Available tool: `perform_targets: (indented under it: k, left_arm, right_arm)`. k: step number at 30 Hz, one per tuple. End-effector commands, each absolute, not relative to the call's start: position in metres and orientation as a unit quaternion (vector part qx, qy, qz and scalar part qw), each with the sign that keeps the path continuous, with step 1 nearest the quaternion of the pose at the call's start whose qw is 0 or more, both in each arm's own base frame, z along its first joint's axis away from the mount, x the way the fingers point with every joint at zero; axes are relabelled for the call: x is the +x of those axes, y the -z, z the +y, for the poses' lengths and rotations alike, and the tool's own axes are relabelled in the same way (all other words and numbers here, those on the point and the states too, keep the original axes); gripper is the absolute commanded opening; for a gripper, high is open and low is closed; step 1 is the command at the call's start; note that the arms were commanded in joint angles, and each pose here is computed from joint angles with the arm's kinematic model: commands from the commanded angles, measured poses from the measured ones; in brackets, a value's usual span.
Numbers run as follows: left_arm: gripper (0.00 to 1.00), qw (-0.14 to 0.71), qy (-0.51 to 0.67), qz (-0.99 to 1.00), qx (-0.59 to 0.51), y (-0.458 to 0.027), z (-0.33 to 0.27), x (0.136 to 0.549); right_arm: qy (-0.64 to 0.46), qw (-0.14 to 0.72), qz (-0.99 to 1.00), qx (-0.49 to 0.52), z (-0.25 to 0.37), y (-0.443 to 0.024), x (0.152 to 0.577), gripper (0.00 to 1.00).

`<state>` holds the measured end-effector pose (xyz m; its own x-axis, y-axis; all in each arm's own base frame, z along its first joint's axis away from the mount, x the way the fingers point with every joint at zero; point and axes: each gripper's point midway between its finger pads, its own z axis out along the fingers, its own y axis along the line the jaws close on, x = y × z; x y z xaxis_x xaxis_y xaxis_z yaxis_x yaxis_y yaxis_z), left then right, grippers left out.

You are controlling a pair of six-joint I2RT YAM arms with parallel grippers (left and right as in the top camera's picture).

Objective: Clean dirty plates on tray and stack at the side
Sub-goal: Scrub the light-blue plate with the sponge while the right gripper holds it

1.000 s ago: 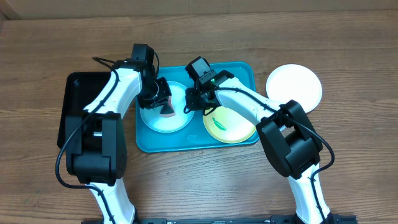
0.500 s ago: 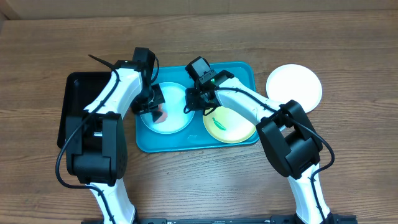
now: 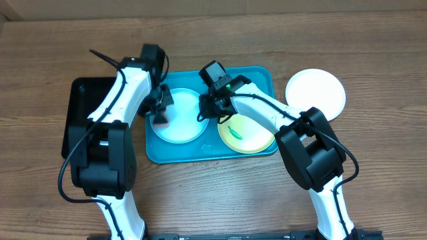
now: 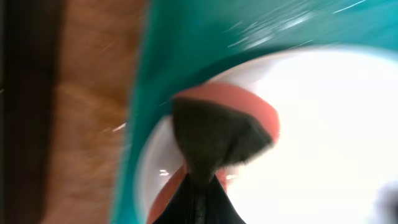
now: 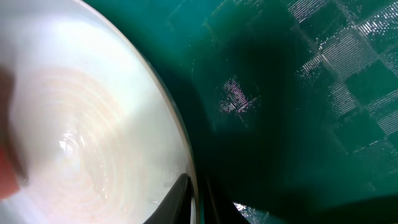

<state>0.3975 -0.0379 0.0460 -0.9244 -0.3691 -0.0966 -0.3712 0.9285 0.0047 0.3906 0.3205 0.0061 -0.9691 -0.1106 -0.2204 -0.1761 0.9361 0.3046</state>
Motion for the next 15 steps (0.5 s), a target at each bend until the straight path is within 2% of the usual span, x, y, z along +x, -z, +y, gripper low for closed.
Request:
perform_targets:
  k: [1,6,15]
  left_arm:
    - [0.04,0.049,0.114,0.978,-0.166,-0.058,-0.082,0.416]
    - [0.04,0.039,0.143,0.978,-0.149,-0.053,-0.103,0.412]
    - [0.04,0.009,0.037,0.989,-0.145,-0.009,-0.077,0.374]
  right_arm:
    - [-0.129,0.086,0.985,-0.070,0.308,0.016,0.383,0.10]
    - [-0.131,0.089,0.985,-0.071,0.309,0.015,0.385,0.10]
    - [-0.131,0.089,0.985,-0.071,0.309,0.015,0.384,0.10]
